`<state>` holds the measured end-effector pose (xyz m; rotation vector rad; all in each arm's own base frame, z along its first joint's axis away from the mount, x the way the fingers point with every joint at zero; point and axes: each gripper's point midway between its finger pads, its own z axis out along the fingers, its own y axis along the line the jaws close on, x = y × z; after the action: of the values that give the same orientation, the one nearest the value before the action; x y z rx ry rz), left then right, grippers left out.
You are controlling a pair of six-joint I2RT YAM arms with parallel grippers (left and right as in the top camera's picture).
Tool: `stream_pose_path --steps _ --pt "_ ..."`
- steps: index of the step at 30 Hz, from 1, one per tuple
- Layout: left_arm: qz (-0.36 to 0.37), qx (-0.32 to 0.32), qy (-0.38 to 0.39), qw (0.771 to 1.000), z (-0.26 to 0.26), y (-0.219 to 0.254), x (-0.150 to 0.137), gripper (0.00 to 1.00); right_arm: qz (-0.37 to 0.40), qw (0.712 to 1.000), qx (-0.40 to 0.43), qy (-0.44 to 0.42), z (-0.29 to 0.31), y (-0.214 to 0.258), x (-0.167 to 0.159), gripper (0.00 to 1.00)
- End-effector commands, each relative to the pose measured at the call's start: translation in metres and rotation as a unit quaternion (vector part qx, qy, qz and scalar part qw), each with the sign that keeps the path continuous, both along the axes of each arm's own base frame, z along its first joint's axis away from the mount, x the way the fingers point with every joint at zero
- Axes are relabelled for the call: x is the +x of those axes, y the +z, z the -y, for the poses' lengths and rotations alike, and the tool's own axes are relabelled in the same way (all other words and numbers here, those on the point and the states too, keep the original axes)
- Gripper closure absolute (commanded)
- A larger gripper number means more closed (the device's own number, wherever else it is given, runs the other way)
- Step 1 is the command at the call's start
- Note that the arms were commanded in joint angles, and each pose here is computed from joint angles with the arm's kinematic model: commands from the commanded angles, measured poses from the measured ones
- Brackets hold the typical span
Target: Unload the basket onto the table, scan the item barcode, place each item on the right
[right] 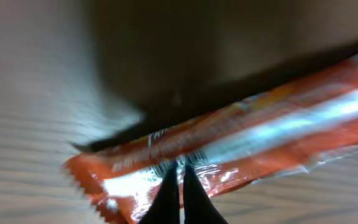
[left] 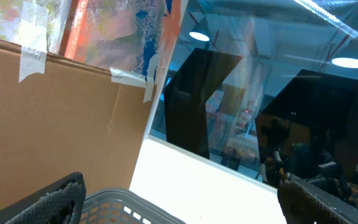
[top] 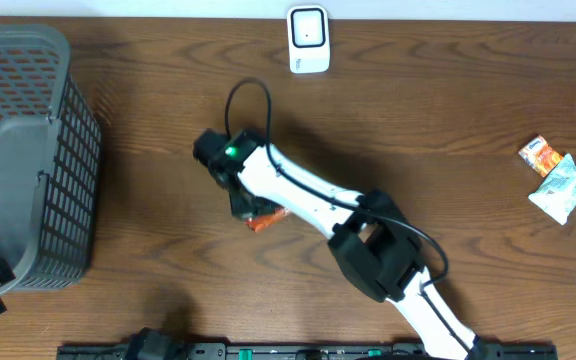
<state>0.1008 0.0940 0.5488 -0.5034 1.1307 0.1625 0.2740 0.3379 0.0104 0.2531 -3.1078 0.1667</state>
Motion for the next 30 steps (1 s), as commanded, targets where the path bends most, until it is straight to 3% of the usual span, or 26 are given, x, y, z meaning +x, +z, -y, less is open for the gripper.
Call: stream_pose_path --steps 1,7,16,20,23,25,27,30 --pt "0.004 -0.006 0.003 1.000 -0.002 -0.001 -0.003 0.02 -0.046 0.999 0.010 0.013 -0.007 -0.014 -0.028 0.99" --pt "0.004 -0.006 0.003 1.000 -0.002 -0.001 -0.003 0.02 -0.036 0.998 0.019 0.041 -0.013 -0.006 -0.024 0.99" --pt "0.004 -0.006 0.003 1.000 -0.002 -0.001 -0.003 0.02 -0.015 0.999 0.042 0.024 -0.008 0.057 0.003 0.99" --pt "0.004 -0.006 0.003 1.000 -0.002 -0.001 -0.003 0.02 -0.046 0.997 0.057 0.032 -0.001 0.059 0.004 0.68" --pt "0.004 -0.006 0.003 1.000 -0.002 -0.001 -0.003 0.02 -0.068 0.987 0.081 0.122 0.005 0.059 0.010 0.60" --pt "0.004 -0.006 0.003 1.000 -0.002 -0.001 -0.003 0.02 -0.084 0.982 0.094 0.142 0.013 0.061 0.014 0.43" --pt "0.004 -0.006 0.003 1.000 -0.002 -0.001 -0.003 0.02 -0.100 0.982 0.109 0.113 0.020 0.062 0.018 0.27" --pt "0.004 -0.006 0.003 1.000 -0.002 -0.001 -0.003 0.02 -0.117 0.983 0.135 0.033 0.029 0.065 0.030 0.23"
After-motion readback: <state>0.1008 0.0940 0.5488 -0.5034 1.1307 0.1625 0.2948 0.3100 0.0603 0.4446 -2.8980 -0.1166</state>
